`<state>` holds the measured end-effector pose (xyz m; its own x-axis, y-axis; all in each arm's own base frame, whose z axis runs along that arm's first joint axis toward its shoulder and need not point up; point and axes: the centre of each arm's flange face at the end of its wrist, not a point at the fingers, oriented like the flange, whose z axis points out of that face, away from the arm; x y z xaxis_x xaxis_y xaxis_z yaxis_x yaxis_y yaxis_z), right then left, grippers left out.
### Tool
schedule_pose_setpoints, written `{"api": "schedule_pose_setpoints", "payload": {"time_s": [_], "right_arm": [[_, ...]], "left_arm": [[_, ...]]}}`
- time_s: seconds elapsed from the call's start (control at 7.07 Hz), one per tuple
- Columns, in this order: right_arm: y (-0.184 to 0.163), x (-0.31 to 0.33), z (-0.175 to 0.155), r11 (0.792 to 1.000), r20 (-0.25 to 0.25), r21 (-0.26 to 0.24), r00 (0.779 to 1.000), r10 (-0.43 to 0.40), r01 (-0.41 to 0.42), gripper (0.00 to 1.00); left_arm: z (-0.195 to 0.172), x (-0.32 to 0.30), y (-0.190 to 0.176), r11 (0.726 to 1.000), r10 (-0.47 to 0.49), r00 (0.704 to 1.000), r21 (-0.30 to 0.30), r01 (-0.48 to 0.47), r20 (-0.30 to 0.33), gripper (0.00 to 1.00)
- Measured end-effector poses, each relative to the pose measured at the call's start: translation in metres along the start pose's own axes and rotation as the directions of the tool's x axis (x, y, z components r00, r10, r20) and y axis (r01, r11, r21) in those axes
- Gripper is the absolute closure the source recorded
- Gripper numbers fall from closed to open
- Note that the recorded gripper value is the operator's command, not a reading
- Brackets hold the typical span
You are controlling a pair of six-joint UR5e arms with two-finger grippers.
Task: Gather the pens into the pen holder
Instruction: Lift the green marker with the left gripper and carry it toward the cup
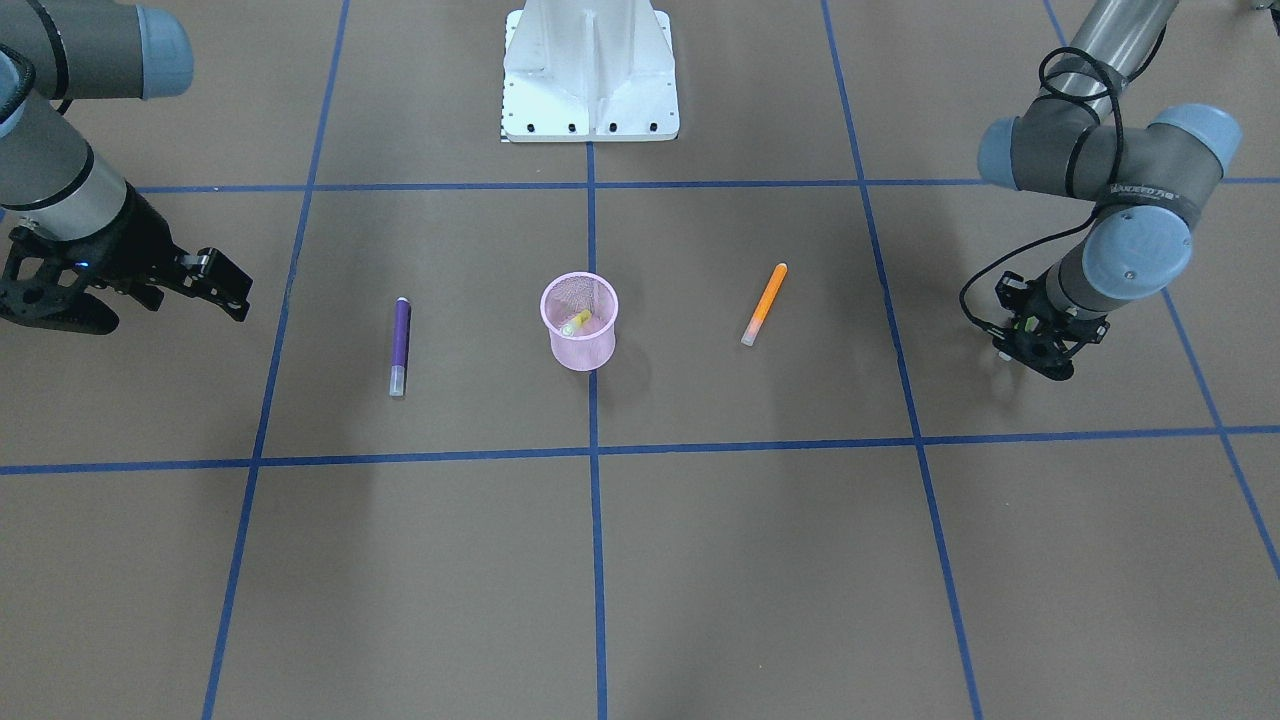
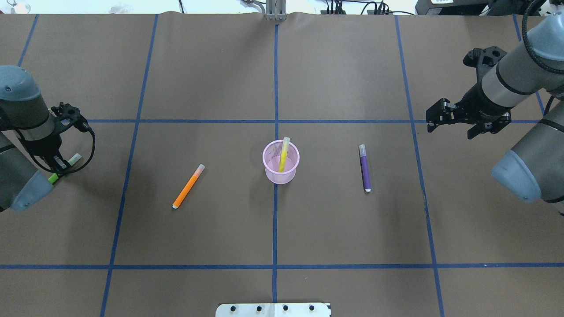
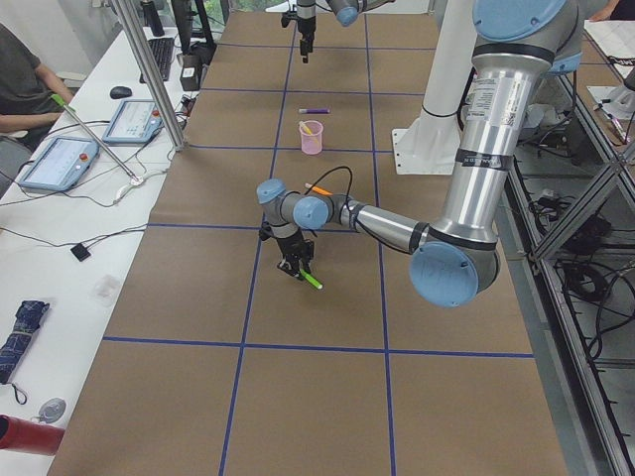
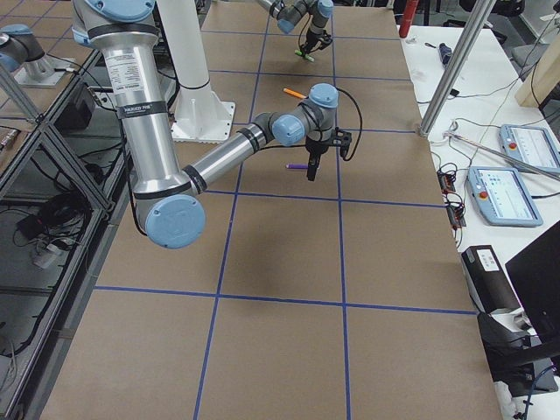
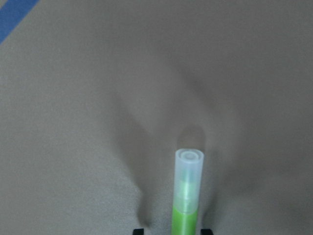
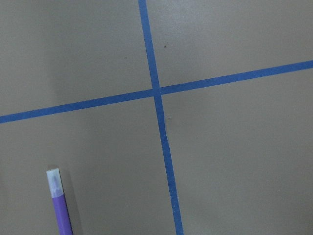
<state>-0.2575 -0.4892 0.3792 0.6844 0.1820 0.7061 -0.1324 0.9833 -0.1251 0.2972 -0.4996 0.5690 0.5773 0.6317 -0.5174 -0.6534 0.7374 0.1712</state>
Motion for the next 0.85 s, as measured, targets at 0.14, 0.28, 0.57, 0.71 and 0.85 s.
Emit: {"api": "schedule_pose_setpoints", "payload": {"time_s": [0.14, 0.28, 0.57, 0.71, 0.85], "right_arm": [[0.0, 0.0, 0.0, 1.0, 0.0, 0.0, 1.0, 0.0, 0.0, 0.0], [0.0, 0.0, 0.0, 1.0, 0.0, 0.001, 1.0, 0.001, -0.001, 0.0], [-0.005, 0.004, -0.005, 1.0, 0.003, 0.01, 1.0, 0.009, -0.009, 0.0], [-0.009, 0.008, -0.01, 1.0, 0.007, 0.016, 1.0, 0.014, -0.015, 0.0], [-0.012, 0.011, -0.014, 1.0, 0.01, 0.019, 1.0, 0.02, -0.02, 0.0]], "left_arm": [[-0.002, 0.001, 0.0, 1.0, 0.001, 1.0, 0.003, -0.001, -0.001, 1.0], [-0.005, 0.003, -0.001, 1.0, 0.002, 1.0, 0.01, -0.002, -0.002, 1.0], [-0.043, 0.024, -0.017, 0.997, 0.026, 1.0, 0.078, -0.026, 0.003, 1.0], [-0.08, 0.047, -0.032, 0.988, 0.02, 1.0, 0.151, -0.021, 0.008, 1.0], [-0.124, 0.074, -0.047, 0.972, 0.018, 1.0, 0.234, -0.019, 0.007, 1.0]]}}
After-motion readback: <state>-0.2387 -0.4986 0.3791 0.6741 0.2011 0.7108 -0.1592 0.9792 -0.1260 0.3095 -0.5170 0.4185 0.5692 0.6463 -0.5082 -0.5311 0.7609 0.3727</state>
